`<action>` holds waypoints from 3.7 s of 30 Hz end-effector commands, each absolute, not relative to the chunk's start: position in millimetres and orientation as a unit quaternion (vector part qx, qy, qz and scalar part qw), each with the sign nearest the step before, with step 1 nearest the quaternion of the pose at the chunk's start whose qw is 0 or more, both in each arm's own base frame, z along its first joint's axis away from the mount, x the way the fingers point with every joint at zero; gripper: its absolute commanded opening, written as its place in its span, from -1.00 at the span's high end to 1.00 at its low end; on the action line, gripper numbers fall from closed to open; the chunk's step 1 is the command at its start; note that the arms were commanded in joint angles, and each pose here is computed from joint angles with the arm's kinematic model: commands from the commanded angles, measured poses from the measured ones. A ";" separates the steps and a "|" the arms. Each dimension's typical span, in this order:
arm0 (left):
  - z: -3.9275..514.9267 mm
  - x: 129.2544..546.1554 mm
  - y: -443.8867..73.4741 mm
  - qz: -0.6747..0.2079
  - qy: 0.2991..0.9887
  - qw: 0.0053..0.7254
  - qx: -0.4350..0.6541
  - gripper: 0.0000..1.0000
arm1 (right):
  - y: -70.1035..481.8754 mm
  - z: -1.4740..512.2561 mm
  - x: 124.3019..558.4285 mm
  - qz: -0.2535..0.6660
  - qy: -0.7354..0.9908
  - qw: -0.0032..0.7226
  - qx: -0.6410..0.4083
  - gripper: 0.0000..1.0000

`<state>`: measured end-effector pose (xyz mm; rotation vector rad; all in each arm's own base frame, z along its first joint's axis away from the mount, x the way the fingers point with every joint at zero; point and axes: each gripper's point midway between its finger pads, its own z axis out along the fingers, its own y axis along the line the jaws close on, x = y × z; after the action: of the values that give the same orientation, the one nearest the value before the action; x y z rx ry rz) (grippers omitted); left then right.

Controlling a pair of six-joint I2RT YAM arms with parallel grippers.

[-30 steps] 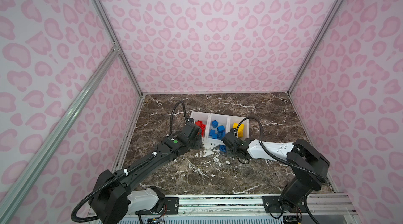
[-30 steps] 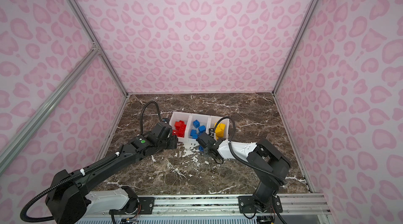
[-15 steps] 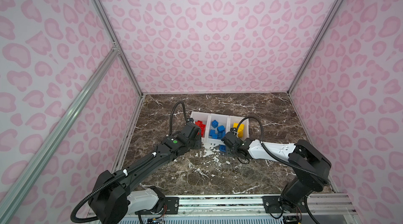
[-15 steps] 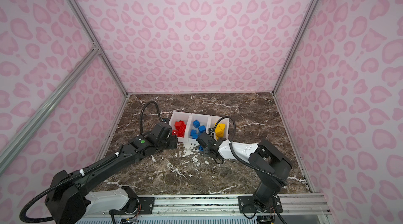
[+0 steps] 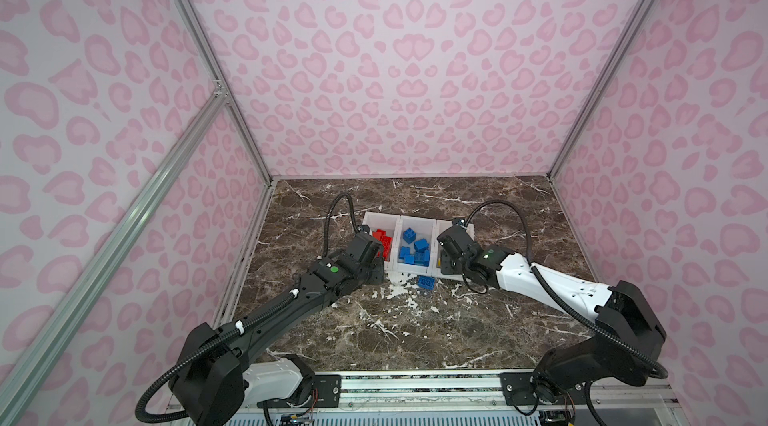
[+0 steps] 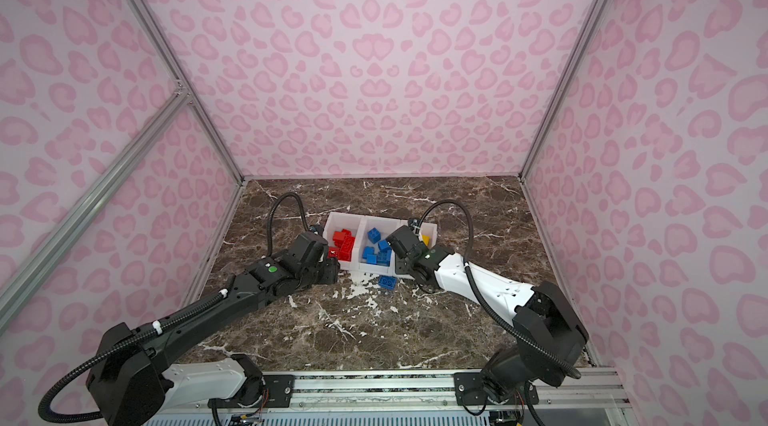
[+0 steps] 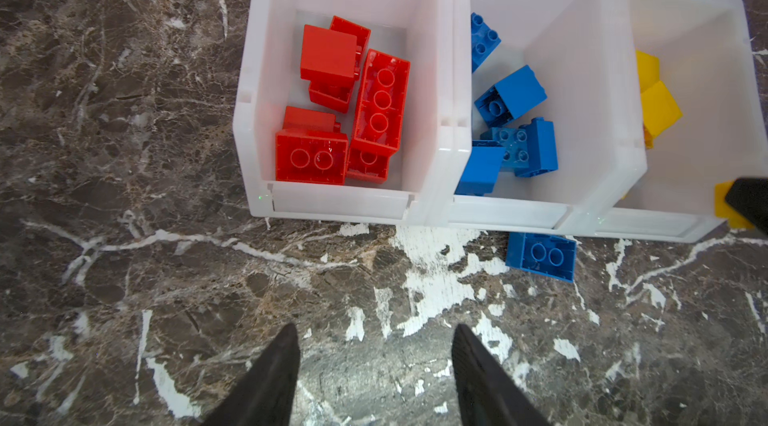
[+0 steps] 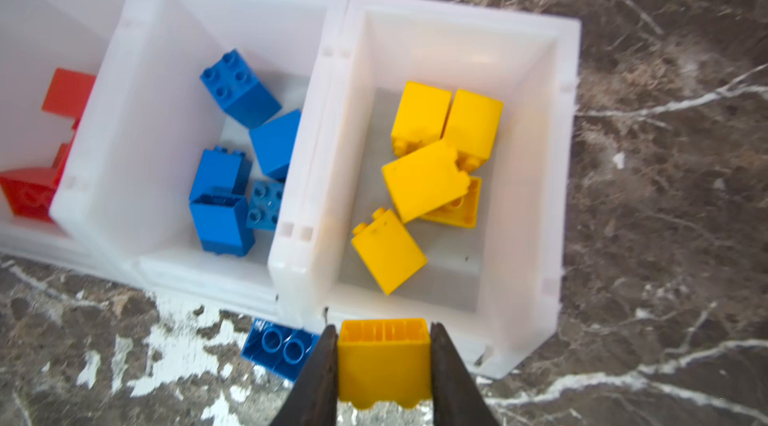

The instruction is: Sort the legos into containers by color

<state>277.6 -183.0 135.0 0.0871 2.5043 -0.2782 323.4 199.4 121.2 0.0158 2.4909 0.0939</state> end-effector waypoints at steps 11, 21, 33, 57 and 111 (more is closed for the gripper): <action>133.9 273.9 -184.8 -0.110 0.946 0.302 0.034 -0.22 | 187.6 115.4 341.9 0.025 0.953 0.301 -0.007 -0.19; 134.7 273.0 -189.9 -0.115 0.945 0.304 0.042 -0.22 | 180.6 122.1 336.4 0.026 0.950 0.310 0.003 -0.21; 133.5 271.1 -198.6 -0.118 0.945 0.302 0.053 -0.22 | 177.3 126.2 331.9 0.030 0.949 0.314 0.007 -0.18; 102.1 258.6 -285.1 -0.129 0.946 0.251 0.161 -0.22 | 149.0 128.0 313.0 0.030 0.946 0.322 0.034 -0.17; 34.5 279.4 -349.9 -0.091 0.942 0.213 0.242 -0.05 | 134.9 125.5 298.9 0.029 0.948 0.314 0.046 -0.16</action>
<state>274.6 -344.4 28.6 0.6776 2.6469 -0.2317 300.2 137.4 126.8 0.1107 2.4978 0.0871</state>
